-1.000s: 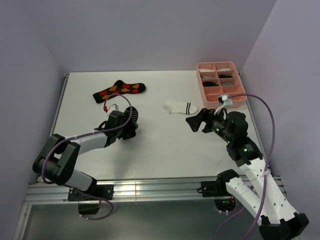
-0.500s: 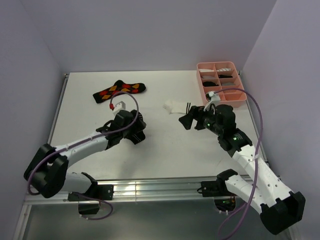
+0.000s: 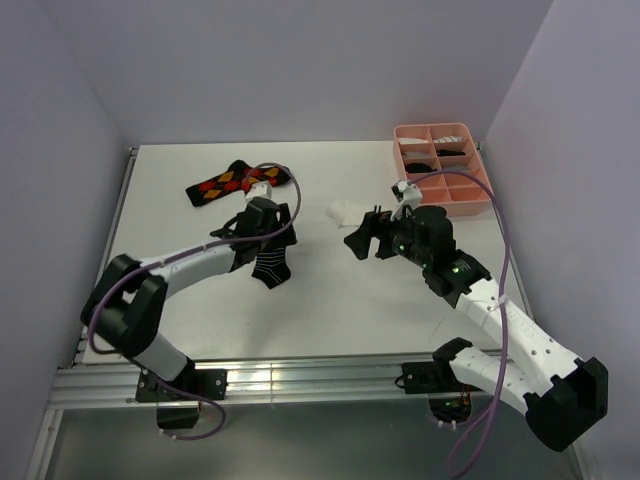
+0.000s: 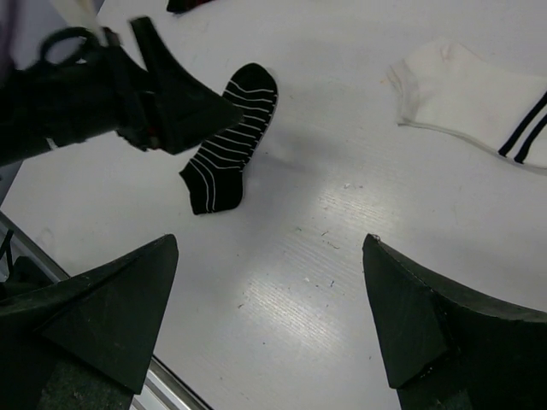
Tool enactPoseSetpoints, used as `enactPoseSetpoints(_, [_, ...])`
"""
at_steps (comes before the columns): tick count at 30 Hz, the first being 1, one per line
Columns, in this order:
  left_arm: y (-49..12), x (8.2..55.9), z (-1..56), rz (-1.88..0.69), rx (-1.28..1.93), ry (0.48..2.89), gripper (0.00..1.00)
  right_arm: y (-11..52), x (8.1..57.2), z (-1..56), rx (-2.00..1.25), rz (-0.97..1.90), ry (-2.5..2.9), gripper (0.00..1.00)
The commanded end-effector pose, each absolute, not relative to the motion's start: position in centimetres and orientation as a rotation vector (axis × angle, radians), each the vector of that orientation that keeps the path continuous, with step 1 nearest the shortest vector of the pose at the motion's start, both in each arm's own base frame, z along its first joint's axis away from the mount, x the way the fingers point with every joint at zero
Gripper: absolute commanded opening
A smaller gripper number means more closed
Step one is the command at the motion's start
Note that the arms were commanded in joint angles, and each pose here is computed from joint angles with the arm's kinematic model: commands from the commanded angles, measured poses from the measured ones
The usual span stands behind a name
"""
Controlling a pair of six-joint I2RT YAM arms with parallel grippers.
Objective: Roll the socks
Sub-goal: Adjust the sock at the center of the board.
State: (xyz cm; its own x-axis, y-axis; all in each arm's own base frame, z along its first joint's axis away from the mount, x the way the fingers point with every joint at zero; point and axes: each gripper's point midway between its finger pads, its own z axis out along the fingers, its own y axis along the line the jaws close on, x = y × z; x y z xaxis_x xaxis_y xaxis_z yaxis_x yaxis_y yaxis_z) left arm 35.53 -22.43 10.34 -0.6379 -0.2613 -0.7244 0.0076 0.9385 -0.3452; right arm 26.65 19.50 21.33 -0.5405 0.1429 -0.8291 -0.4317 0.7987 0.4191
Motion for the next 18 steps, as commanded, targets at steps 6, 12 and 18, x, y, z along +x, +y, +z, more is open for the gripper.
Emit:
enactPoseSetpoints(6, [-24.9,38.2,6.4,-0.395,-0.042,2.316,0.83,18.2,26.0,22.9,-0.197,0.682,1.94,0.95])
enactPoseSetpoints(12, [-26.2,38.2,2.7,-0.426,0.006,2.387,0.83,17.2,25.2,21.8,-0.183,0.646,1.969,0.95])
enactPoseSetpoints(18, [-28.8,36.7,2.3,-0.548,0.051,2.42,0.83,16.4,24.8,20.9,-0.189,0.605,1.983,0.95])
